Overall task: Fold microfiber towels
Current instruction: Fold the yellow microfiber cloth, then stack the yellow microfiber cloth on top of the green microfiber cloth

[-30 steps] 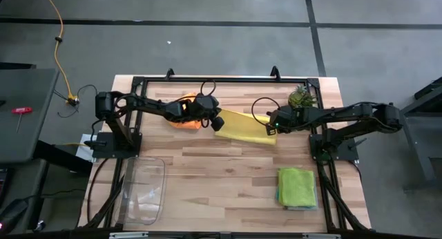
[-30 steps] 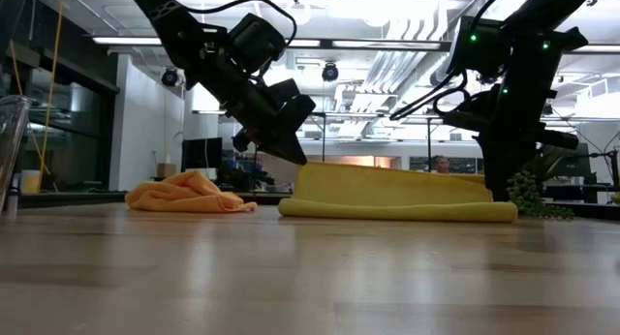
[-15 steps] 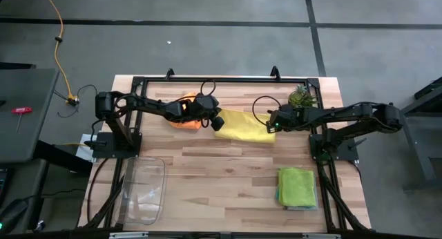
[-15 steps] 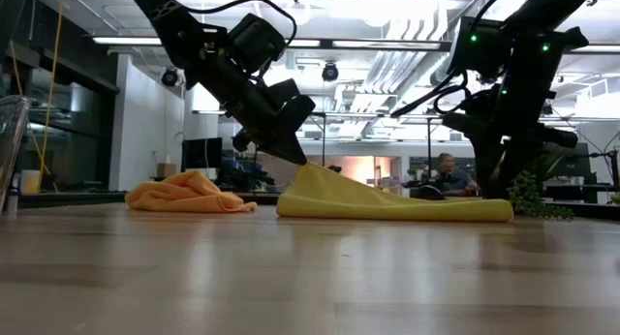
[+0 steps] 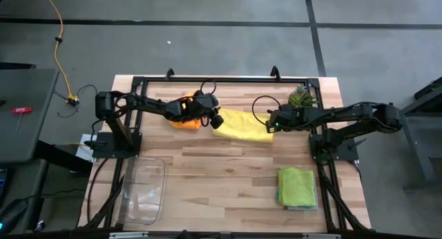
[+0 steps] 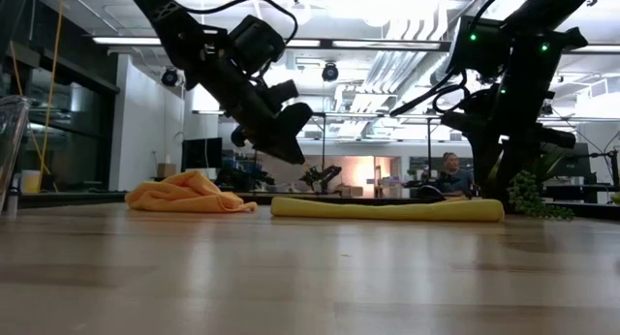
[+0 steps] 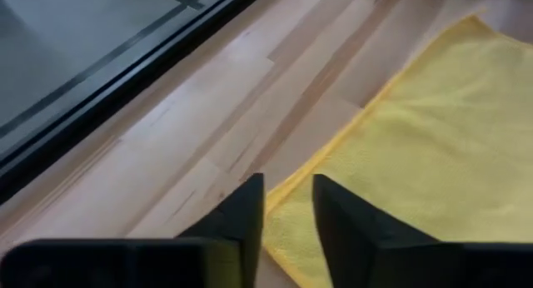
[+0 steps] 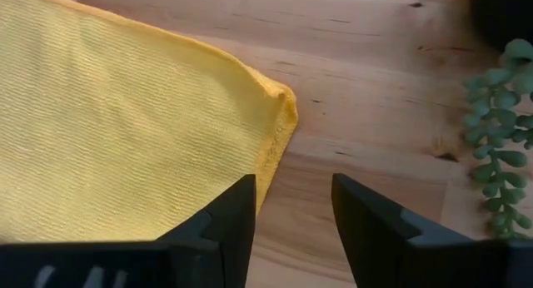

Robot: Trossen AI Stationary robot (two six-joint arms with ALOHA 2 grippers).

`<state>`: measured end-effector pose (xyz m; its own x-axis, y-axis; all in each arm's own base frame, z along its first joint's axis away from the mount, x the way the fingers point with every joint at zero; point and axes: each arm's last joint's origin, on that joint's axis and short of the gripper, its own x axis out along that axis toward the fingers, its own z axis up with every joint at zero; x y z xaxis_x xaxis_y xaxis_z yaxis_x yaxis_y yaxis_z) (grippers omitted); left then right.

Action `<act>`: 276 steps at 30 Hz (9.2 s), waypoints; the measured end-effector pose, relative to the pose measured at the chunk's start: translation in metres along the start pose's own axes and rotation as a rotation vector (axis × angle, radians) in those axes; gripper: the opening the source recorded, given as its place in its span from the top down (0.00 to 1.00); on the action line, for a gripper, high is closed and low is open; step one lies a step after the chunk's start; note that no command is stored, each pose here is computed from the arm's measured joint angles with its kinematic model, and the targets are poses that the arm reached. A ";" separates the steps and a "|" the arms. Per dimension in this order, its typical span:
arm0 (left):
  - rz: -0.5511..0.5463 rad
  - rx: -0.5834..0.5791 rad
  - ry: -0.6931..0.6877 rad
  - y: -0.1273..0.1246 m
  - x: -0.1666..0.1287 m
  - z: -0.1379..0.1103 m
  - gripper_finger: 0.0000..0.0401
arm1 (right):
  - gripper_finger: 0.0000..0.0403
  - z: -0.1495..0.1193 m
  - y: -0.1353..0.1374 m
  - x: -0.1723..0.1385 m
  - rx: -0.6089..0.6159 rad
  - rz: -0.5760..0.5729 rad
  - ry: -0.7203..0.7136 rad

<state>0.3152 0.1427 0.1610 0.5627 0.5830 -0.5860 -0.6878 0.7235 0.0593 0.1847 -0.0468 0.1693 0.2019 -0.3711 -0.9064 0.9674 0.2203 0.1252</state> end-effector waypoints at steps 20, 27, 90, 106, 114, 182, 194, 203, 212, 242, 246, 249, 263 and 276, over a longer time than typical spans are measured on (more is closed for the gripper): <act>-0.405 -0.137 -0.114 0.053 -0.110 0.053 0.43 | 0.42 0.024 -0.007 0.014 0.148 0.088 0.159; -0.544 -0.154 -0.372 0.041 -0.171 0.050 0.43 | 0.39 0.020 -0.002 0.034 0.216 0.064 0.279; -0.347 -0.306 -0.436 0.034 -0.198 0.029 0.43 | 1.00 0.024 0.010 -0.045 0.290 0.214 0.020; -0.326 -0.282 -0.365 0.026 -0.179 0.025 0.43 | 1.00 0.021 0.065 -0.013 0.371 0.412 -0.006; -0.347 -0.263 -0.310 0.020 -0.167 0.021 0.43 | 1.00 0.018 0.081 0.009 0.425 0.435 -0.013; -0.354 -0.273 -0.270 0.017 -0.159 0.018 0.43 | 0.50 0.003 0.047 0.038 0.176 0.076 0.207; -0.352 -0.271 -0.264 0.017 -0.158 0.018 0.43 | 0.58 -0.007 0.055 0.046 0.192 0.064 0.183; -0.350 -0.256 -0.267 0.017 -0.158 0.018 0.43 | 0.97 -0.012 0.060 0.039 0.117 0.102 0.226; -0.343 -0.248 -0.242 0.017 -0.158 0.015 0.43 | 0.99 -0.044 0.068 -0.022 -0.021 0.311 0.399; -0.337 -0.242 -0.233 0.017 -0.157 0.015 0.43 | 1.00 -0.152 0.032 -0.178 -0.070 0.160 0.518; -0.337 -0.242 -0.233 0.017 -0.157 0.015 0.43 | 1.00 -0.160 0.018 -0.178 0.027 0.085 0.481; -0.337 -0.242 -0.233 0.017 -0.157 0.015 0.43 | 1.00 -0.165 0.011 -0.174 0.019 0.029 0.483; -0.336 -0.242 -0.233 0.017 -0.157 0.014 0.43 | 1.00 -0.186 -0.004 -0.130 0.021 -0.146 0.668; -0.333 -0.242 -0.233 0.017 -0.157 0.014 0.43 | 0.97 -0.185 -0.005 -0.115 0.057 -0.173 0.676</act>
<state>0.2215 0.0691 0.2657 0.8399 0.4212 -0.3424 -0.5238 0.7943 -0.3078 0.1285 0.1617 0.1987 -0.0774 0.2498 -0.9652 0.9872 0.1544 -0.0392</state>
